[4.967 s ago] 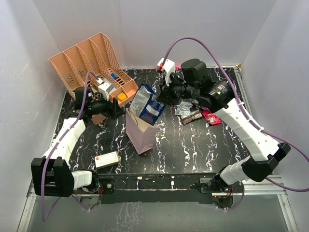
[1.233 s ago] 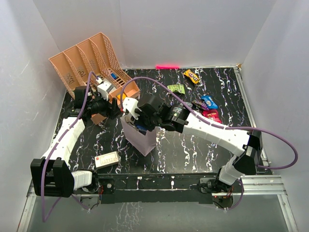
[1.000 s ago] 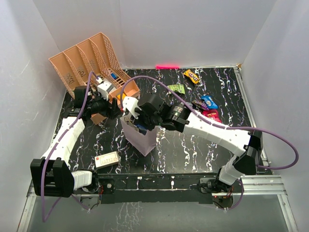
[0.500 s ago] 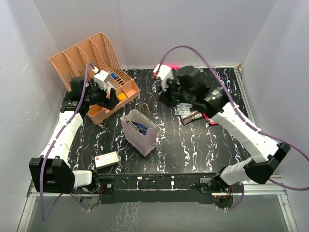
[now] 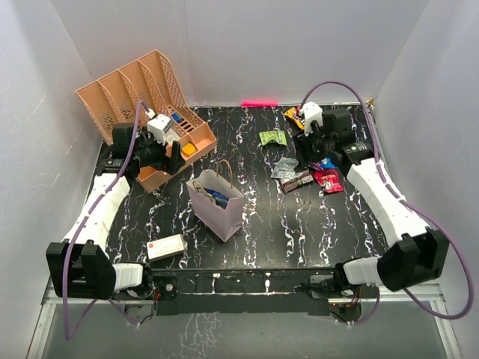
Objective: Place the snacks into the paper bag
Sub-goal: Pick up the snack from the center of the board.
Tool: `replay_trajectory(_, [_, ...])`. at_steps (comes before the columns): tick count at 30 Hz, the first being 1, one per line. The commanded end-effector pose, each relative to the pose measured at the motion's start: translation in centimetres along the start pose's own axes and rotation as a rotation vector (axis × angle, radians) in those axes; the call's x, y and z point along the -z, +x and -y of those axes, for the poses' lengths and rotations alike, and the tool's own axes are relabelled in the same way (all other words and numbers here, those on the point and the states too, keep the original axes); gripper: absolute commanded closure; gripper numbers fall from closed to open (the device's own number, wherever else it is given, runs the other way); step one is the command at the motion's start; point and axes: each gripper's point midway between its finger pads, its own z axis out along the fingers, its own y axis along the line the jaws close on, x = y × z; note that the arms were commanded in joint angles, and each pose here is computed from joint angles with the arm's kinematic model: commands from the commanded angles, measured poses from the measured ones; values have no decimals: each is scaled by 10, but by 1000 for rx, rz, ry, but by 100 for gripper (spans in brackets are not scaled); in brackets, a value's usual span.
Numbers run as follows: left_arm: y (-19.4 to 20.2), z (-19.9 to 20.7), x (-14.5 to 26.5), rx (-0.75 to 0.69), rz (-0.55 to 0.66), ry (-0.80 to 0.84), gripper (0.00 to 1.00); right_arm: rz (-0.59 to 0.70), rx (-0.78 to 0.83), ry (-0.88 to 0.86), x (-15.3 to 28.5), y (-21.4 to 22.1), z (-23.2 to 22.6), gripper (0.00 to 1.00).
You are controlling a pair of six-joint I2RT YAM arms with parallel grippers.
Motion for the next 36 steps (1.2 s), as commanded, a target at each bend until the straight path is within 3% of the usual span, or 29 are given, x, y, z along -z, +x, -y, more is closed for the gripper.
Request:
replay_trajectory(1, [0, 5, 10, -40, 21, 3, 18, 27, -41, 98, -20, 0, 49, 39])
replay_trajectory(2, [2, 6, 11, -44, 18, 8, 18, 11, -60, 115, -25, 7, 61, 31])
replay_trajectory(4, [5, 8, 12, -55, 13, 14, 18, -18, -92, 137, -34, 18, 78, 24])
replay_trajectory(10, [9, 9, 12, -72, 13, 19, 17, -90, -234, 194, -55, 51, 137, 19])
replay_trajectory(20, [11, 17, 10, -42, 33, 57, 18, -159, -450, 132, -94, 97, 179, 31])
replay_trajectory(28, [16, 14, 2, -25, 9, 59, 18, -194, -508, 48, -111, 115, 175, 50])
replay_trajectory(36, [19, 17, 2, -21, 7, 69, 18, -220, -546, 0, -117, 130, 168, 58])
